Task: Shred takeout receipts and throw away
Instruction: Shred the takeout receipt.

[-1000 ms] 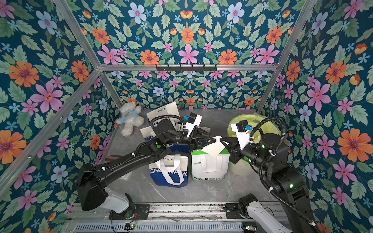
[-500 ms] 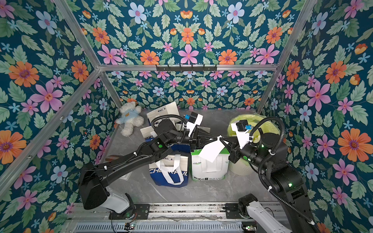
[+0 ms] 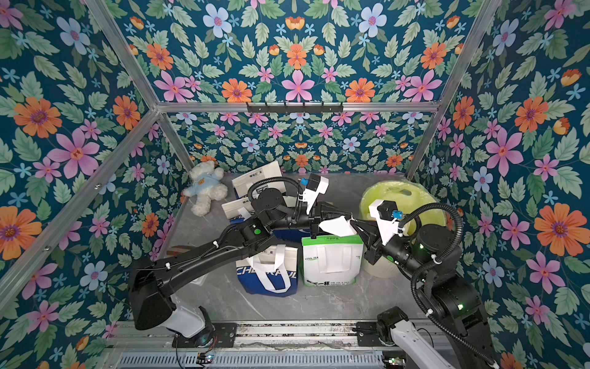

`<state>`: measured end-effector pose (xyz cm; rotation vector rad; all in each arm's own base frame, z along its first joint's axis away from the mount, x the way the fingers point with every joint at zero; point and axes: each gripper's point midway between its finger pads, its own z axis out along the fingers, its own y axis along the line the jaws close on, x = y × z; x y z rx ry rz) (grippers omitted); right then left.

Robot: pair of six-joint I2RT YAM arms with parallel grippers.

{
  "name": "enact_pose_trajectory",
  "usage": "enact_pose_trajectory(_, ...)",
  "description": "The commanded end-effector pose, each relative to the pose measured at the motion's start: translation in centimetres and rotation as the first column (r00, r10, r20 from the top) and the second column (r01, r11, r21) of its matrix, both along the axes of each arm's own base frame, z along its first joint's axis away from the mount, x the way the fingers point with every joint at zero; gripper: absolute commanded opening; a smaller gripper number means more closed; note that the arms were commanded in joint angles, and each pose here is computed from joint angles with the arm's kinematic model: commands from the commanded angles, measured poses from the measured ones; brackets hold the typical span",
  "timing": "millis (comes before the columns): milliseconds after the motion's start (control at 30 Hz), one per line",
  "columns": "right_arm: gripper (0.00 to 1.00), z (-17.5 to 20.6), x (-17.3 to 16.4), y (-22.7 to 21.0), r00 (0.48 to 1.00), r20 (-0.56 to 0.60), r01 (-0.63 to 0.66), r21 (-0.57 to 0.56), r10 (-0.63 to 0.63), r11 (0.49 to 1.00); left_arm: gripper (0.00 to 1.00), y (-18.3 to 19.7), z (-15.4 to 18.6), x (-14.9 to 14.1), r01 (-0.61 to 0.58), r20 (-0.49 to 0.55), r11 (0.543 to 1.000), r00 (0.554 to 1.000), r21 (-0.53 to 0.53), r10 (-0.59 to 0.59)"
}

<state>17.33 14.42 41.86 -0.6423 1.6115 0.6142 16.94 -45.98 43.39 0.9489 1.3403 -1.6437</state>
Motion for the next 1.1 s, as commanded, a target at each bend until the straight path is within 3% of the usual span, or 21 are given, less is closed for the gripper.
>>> enact_pose_trajectory(0,0.00,-0.6,-1.7,0.8,0.996,0.007,-0.087,-0.018,0.087,0.996,0.00,-0.2,0.5,3.0,-0.167,-0.066,0.986,0.984,-0.010,0.166)
enact_pose_trajectory(267,0.00,-2.7,-2.8,1.4,0.990,-0.049,-0.132,-0.035,0.131,0.991,0.00,-0.9,-1.6,5.5,-0.291,-0.089,0.955,0.951,0.054,0.295)
enact_pose_trajectory(467,0.00,-3.6,-2.9,0.5,0.994,-0.078,-0.086,-0.044,0.083,0.995,0.00,0.6,-2.1,7.1,-0.420,-0.016,0.903,0.906,0.093,0.423)
enact_pose_trajectory(833,0.00,-2.6,-0.5,-1.8,0.991,-0.071,0.112,-0.015,-0.113,0.994,0.00,0.6,-3.6,5.5,-0.381,0.063,0.912,0.925,0.153,0.376)
enact_pose_trajectory(933,0.00,-1.7,1.0,-3.7,0.962,-0.093,0.256,-0.033,-0.258,0.966,0.00,0.4,-4.2,4.9,-0.371,0.088,0.913,0.928,0.172,0.361)
enact_pose_trajectory(1067,0.00,-3.0,4.3,-7.9,0.813,-0.181,0.520,-0.203,-0.554,0.830,0.00,0.4,-4.1,4.1,-0.361,0.125,0.916,0.931,0.175,0.343)
